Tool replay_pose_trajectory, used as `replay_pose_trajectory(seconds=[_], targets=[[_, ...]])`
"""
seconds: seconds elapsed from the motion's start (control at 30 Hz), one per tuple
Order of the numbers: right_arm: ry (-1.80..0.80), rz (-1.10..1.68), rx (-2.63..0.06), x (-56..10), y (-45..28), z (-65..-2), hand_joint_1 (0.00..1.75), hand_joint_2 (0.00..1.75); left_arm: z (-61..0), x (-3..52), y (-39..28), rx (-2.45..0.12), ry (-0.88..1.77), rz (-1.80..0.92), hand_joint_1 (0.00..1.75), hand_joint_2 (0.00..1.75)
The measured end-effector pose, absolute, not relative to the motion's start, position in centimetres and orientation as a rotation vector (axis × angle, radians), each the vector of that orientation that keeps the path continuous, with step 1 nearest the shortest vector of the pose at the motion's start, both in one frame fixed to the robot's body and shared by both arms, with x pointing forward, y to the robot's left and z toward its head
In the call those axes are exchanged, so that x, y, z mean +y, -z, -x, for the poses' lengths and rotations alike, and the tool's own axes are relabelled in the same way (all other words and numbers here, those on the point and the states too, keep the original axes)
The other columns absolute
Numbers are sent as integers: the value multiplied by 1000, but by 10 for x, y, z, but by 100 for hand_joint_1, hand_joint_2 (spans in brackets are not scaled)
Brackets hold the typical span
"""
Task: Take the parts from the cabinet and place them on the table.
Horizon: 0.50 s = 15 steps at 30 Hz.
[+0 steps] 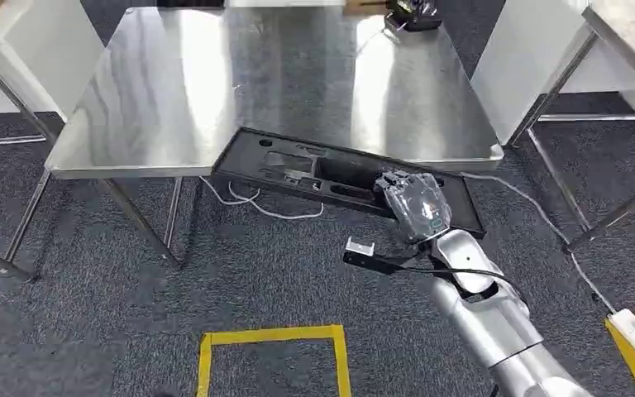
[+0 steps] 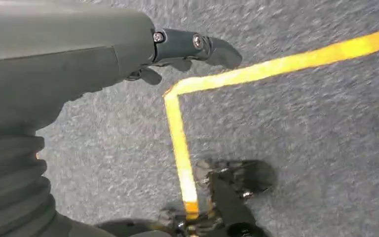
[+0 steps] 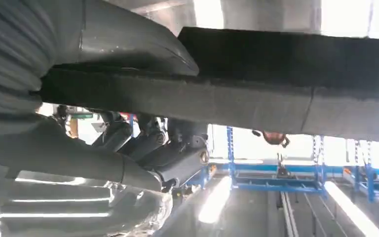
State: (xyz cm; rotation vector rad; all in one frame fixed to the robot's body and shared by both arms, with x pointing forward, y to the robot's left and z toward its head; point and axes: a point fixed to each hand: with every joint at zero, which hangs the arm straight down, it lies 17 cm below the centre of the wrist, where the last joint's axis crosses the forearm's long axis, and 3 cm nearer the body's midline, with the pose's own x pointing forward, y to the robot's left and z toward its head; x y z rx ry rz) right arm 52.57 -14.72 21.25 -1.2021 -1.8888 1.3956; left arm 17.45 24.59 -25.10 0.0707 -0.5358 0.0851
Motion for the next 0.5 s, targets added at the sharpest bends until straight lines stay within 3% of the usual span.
replay_pose_trajectory(seconds=[0.5], targets=[[-1448,1175,-1824,-158,-192,-534,171,175,-175,242,251,-536,-90,-62,0,175]])
